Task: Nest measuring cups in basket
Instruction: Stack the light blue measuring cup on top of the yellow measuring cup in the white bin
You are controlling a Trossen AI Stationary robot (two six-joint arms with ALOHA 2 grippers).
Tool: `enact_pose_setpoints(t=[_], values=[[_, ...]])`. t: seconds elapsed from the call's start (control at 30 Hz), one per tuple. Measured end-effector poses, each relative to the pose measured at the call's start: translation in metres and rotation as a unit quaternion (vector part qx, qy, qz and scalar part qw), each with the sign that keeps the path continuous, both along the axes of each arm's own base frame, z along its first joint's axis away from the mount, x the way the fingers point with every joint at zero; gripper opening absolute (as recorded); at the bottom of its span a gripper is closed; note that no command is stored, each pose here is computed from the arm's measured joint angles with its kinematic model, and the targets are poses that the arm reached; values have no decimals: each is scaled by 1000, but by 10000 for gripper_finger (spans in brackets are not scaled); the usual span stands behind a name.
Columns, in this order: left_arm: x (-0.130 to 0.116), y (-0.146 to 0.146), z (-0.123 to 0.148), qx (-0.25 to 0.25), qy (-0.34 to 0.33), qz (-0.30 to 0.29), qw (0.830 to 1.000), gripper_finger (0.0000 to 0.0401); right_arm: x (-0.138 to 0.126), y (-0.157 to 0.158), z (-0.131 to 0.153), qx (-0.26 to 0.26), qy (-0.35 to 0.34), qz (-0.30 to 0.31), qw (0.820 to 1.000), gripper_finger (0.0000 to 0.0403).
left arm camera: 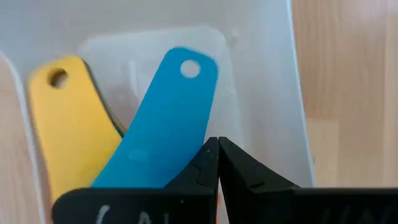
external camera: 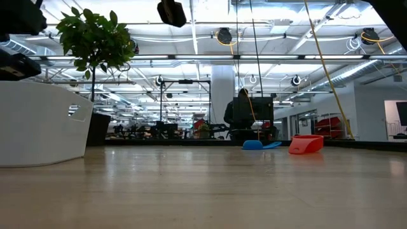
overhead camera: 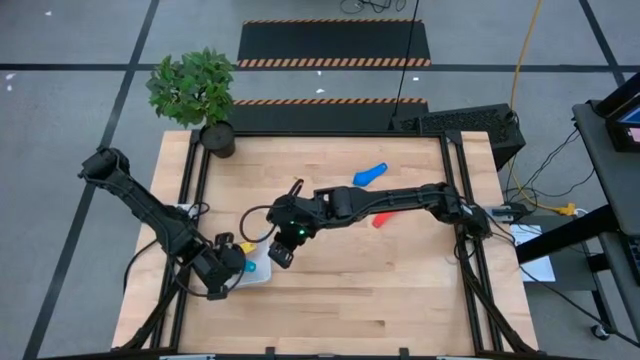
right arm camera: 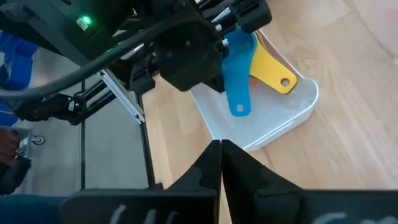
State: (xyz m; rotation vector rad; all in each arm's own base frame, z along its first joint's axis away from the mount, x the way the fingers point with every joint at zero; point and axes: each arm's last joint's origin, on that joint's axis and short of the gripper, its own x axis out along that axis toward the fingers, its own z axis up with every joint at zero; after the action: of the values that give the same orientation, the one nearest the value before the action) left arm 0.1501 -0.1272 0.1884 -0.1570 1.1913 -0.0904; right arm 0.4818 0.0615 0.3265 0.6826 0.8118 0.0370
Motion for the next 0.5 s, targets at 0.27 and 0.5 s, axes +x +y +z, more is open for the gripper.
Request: enact_pose_setpoints(t=[0.27,0.5], values=[[10,8,2,10,-33,66,997,12,-1,2,2,-4,-3,-8,1000,4],[6,15,-1,42,-23,130,990,7,-3,13,3,-4,-4,3,1000,4]])
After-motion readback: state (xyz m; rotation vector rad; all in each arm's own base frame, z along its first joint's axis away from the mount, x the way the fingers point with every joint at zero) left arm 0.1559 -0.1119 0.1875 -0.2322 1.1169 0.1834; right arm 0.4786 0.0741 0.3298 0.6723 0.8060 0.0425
